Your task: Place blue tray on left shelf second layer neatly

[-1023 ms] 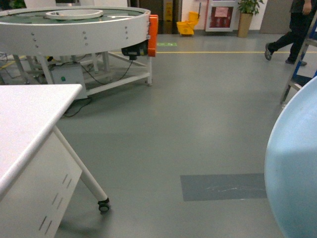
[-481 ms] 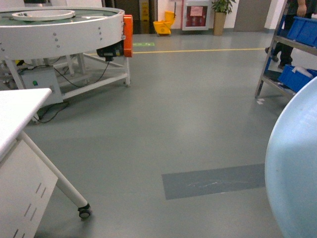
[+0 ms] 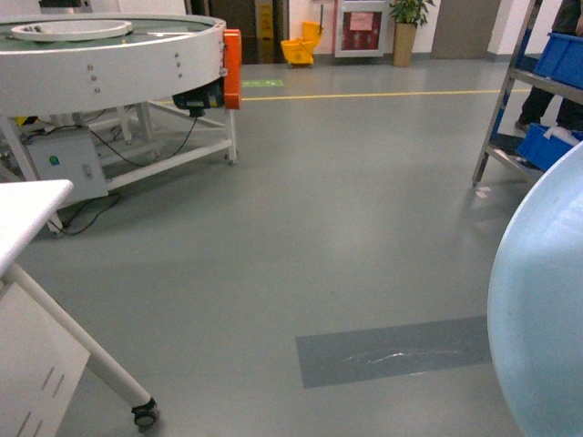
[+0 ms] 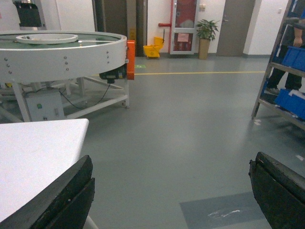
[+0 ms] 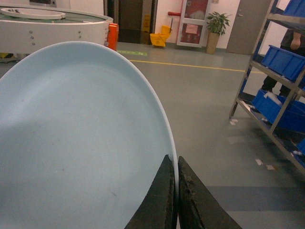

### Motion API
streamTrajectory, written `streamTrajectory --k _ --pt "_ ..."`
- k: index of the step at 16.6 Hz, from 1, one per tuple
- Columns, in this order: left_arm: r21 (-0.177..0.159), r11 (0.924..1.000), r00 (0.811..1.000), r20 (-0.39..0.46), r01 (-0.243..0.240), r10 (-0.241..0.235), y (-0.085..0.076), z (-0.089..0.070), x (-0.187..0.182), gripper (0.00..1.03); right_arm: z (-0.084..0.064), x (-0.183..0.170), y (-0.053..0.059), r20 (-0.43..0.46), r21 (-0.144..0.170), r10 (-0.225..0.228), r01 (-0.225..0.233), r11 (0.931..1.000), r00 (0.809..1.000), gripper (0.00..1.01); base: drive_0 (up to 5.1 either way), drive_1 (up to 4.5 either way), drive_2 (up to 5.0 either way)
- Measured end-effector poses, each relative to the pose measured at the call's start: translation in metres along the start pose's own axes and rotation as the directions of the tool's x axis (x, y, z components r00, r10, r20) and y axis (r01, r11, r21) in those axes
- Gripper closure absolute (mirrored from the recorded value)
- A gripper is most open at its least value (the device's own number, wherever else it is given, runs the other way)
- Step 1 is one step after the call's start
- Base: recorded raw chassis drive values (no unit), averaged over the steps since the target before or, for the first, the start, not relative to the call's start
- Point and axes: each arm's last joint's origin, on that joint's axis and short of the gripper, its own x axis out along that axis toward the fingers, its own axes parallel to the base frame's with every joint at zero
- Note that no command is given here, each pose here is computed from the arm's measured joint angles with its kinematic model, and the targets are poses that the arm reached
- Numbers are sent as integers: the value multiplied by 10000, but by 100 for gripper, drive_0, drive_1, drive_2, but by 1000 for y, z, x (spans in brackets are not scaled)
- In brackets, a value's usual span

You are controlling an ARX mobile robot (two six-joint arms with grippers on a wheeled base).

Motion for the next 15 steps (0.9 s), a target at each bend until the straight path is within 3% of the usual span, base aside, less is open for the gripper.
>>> streamTrajectory --k 15 --pt "0 10000 10000 -23 -5 5 0 0 0 5 -1 0 0 -38 -2 3 -3 10000 10000 99 -1 416 -417"
